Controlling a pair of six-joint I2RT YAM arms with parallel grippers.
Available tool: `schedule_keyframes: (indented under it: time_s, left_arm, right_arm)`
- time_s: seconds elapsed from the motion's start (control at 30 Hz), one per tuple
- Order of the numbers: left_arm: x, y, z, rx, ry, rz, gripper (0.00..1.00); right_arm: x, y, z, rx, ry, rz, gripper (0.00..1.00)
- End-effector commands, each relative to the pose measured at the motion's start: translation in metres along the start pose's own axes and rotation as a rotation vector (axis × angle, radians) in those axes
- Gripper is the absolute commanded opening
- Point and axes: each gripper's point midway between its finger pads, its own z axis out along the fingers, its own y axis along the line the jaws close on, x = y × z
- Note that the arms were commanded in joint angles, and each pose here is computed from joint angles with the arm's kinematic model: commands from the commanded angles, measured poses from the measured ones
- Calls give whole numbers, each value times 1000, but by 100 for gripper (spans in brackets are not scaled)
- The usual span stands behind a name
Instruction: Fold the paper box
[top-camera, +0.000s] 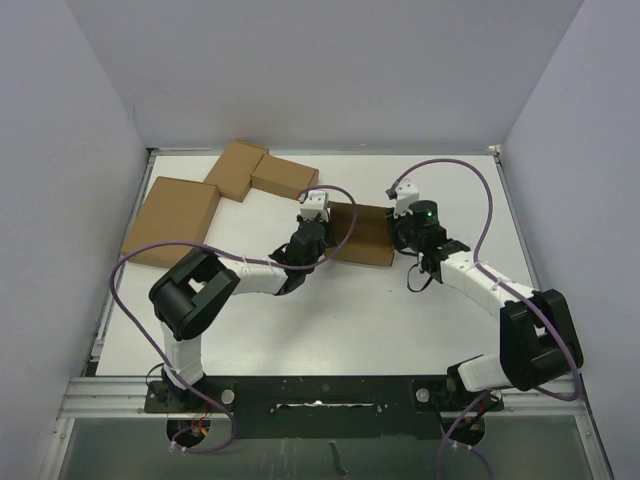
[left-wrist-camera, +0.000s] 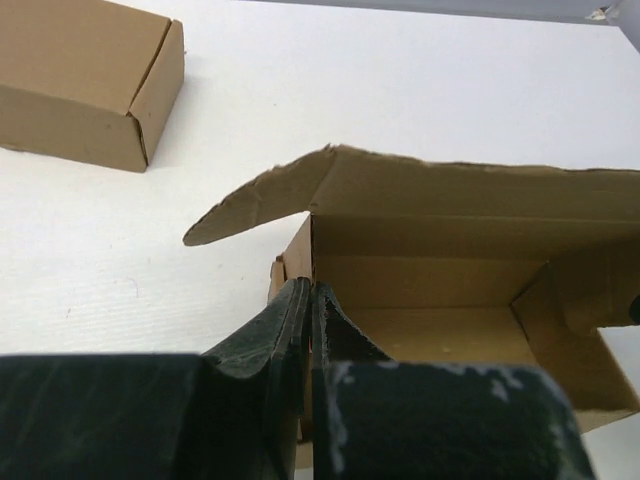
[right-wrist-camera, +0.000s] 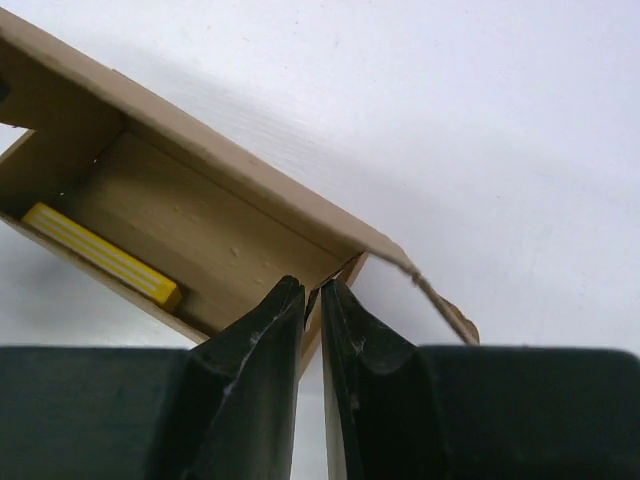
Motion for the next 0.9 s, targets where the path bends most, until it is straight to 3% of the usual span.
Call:
schedule_keyframes:
  time_s: [0.0,0.6,0.87]
  left_arm:
    - [-9,-16,-14,49,-11,-36,0]
    - [-6,-21,-30,73,-17,1,0]
    - [-7,-20,-35,60,-20,34,0]
  right_arm:
    - [-17,11,-10,-40,-61,-5,15]
    - [-8,15,-29,-61,-39,-63,23]
    - [-7,11,-44,-86,-16,-107,44]
